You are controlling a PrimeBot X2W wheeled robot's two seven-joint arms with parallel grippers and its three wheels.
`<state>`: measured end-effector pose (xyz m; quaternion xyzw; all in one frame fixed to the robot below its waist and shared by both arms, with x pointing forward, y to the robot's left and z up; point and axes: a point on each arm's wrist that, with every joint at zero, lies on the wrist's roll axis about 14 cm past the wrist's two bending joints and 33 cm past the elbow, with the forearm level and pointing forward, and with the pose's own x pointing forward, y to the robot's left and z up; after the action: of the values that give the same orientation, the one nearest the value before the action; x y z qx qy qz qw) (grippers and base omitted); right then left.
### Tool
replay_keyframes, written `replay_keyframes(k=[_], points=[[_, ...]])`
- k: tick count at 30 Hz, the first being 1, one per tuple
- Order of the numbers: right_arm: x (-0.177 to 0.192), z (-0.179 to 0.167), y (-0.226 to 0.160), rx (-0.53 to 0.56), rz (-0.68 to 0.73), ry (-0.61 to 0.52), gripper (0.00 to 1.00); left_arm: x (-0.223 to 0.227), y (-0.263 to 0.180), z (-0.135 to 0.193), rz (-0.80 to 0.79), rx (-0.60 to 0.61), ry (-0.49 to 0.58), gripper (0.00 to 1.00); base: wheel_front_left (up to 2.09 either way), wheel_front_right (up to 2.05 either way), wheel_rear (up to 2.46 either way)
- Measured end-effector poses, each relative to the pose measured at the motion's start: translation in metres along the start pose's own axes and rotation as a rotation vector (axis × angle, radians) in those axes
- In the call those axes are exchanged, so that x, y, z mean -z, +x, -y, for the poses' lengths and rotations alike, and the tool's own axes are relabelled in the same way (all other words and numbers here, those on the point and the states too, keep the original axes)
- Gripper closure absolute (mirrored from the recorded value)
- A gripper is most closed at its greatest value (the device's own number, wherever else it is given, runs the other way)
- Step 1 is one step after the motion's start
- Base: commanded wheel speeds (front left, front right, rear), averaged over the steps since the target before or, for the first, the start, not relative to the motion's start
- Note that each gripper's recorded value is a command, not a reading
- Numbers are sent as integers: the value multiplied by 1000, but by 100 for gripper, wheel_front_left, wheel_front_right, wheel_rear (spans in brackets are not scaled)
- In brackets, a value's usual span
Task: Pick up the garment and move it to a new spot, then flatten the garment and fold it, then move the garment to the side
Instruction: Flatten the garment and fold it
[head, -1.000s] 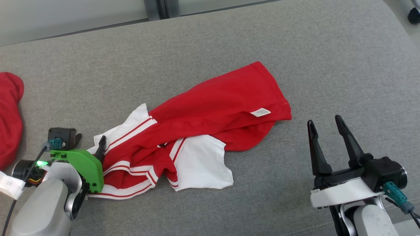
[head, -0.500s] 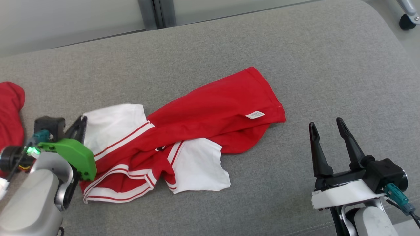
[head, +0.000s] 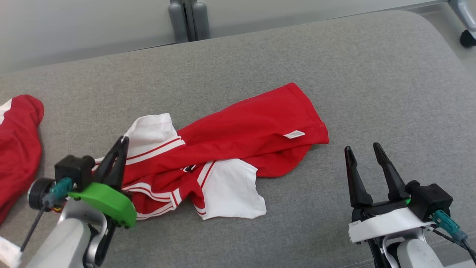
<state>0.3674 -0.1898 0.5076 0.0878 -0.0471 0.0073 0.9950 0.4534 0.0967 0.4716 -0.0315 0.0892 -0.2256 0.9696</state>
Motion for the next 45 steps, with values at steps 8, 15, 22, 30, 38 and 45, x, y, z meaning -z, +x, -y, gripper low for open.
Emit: replay_keyframes(k=[8,15,22,30,38,45], points=[[54,-6,31,7,-152,186,0,18,-23,8,45,-23,-40,100,0,0,0],[87,-6,66,-87,-381,242,0,27,-29,2,28,-25,-20,100,0,0,0],[98,1,73,-152,-565,205,0,29,-39,-10,25,-68,-12,100,0,0,0],[95,1,73,-168,-584,213,33,29,-44,-13,29,-83,-14,100,0,0,0],[87,-2,77,-176,-532,218,100,29,-47,-14,27,-88,-5,100,0,0,0],[67,3,76,-179,-459,194,100,20,-51,-9,53,-82,15,100,0,0,0]])
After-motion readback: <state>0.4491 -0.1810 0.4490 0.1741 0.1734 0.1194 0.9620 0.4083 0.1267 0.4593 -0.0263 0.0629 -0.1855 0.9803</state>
